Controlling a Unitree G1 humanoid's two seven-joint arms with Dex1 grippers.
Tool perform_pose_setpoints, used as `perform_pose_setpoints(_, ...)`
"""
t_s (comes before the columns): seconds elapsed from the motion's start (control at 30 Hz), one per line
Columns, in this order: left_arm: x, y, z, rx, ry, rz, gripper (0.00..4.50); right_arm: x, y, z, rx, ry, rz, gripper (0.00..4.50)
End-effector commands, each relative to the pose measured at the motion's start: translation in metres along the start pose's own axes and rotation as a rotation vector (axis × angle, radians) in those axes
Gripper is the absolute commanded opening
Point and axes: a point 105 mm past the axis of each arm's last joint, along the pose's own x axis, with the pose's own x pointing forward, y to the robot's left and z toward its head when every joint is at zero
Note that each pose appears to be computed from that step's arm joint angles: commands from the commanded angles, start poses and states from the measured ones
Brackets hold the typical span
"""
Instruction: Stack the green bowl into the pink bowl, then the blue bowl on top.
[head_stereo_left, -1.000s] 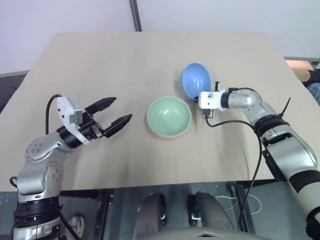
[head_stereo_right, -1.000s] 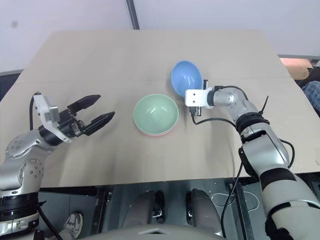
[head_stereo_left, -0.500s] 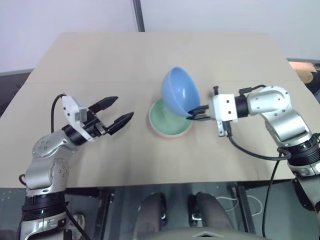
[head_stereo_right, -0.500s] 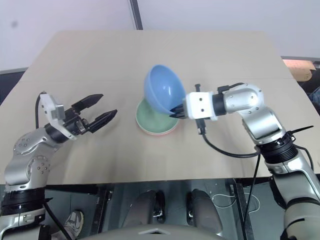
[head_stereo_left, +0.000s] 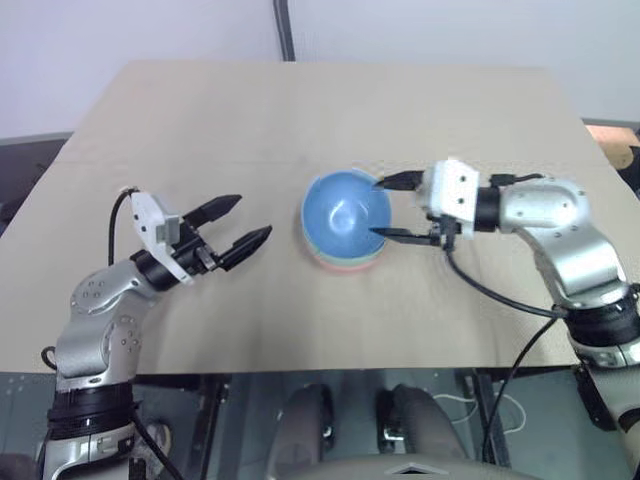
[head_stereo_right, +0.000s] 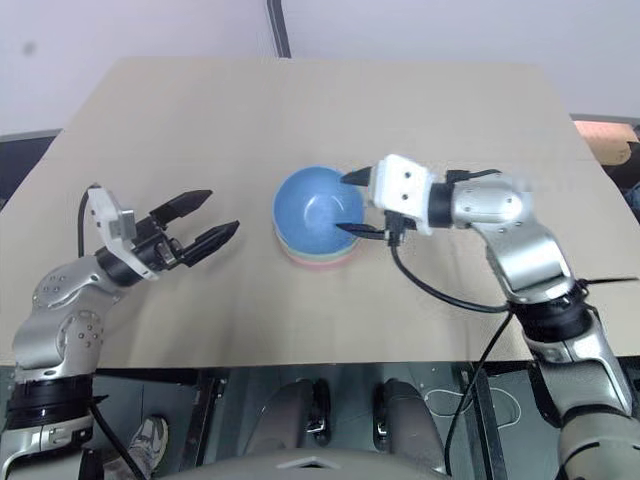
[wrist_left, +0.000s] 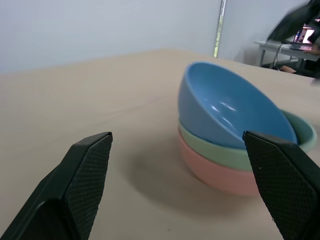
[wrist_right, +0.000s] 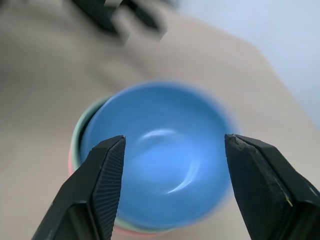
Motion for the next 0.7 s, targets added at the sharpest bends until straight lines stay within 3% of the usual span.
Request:
perform_pose_setpoints(0.03, -0.007, -0.008, 0.022, 0.029, -0.046, -0.044, 4.45, -0.025, -0.002, 0.007, 0.088, -0.009, -0.084, 3.73)
perform_pose_setpoints(0.1, -0.011, -0.011, 0.022, 0.014, -0.031, -0.062, 4.5, -0.04, 0.001, -0.005, 0.144, 0.026, -0.134, 4.4)
perform_pose_setpoints(0.13, -0.012, -0.011, 0.022, 0.021, -0.02, -0.055, 4.5, -0.047, 0.0, -0.009, 0.16, 0.037, -0.176, 4.46)
perform_pose_setpoints(0.37, -0.031, -0.009, 0.028, 0.126, 0.058, -0.026, 4.5, -0.116, 0.022, -0.054, 0.333, 0.175, -0.384, 4.46)
perform_pose_setpoints(0.47, -0.043, -0.004, 0.026, 0.055, 0.119, 0.016, 4.5, -0.152, 0.037, -0.068, 0.417, 0.204, -0.422, 4.46)
perform_pose_setpoints(0.57, -0.052, -0.003, 0.022, 0.062, 0.201, 0.026, 4.5, -0.179, 0.043, -0.072, 0.448, 0.242, -0.449, 4.46)
perform_pose_setpoints(0.7, -0.055, -0.006, 0.019, 0.062, 0.243, -0.003, 4.5, -0.191, 0.044, -0.072, 0.439, 0.256, -0.456, 4.46)
